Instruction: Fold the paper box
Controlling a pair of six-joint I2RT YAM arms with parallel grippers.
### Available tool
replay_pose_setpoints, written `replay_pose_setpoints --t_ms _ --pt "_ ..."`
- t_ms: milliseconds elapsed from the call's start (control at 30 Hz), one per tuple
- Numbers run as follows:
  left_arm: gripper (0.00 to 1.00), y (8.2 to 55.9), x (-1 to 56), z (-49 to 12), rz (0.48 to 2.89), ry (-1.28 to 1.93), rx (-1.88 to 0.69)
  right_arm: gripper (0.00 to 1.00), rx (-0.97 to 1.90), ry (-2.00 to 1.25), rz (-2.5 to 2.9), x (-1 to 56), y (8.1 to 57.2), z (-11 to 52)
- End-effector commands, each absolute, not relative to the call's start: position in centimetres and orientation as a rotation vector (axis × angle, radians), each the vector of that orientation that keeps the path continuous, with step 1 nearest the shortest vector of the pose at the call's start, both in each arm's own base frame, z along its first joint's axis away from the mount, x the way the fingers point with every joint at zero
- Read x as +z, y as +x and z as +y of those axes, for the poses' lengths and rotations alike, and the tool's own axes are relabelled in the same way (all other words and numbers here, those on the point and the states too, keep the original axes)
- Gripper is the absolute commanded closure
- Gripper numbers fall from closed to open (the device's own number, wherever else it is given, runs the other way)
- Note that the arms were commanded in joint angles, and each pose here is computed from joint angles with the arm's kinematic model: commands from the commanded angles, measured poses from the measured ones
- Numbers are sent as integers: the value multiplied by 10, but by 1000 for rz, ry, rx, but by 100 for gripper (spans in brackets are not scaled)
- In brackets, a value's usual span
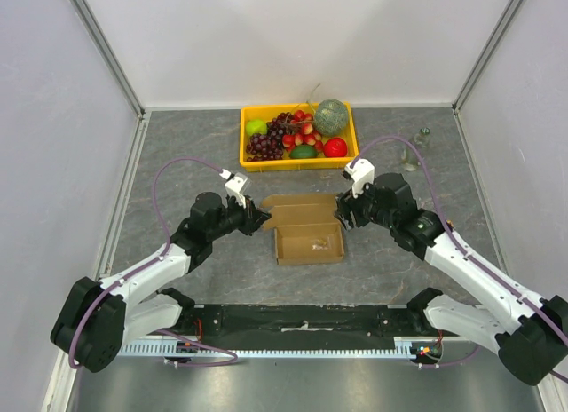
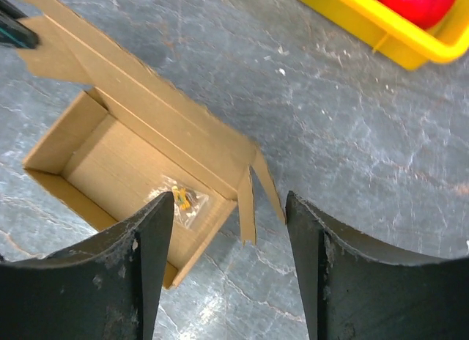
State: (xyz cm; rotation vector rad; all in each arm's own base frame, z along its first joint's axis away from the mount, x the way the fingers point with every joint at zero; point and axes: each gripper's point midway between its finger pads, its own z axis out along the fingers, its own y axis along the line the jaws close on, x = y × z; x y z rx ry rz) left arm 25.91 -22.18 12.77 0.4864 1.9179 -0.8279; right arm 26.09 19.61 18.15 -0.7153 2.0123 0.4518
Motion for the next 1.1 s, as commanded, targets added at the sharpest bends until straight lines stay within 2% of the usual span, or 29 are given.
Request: replay_pose_setpoints --t_ms 0,233,633,1067 --pt "82 268 142 -223 1871 509 -786 30 394 -606 1984 176 269 182" --pt "82 268 142 -223 1871 510 -787 29 334 -560 2000 162 283 176" --pt "82 268 144 -221 1861 505 -782 51 459 -572 2015 150 293 192" --pt "82 270 143 -226 1863 505 -800 62 525 -599 2045 140 291 196"
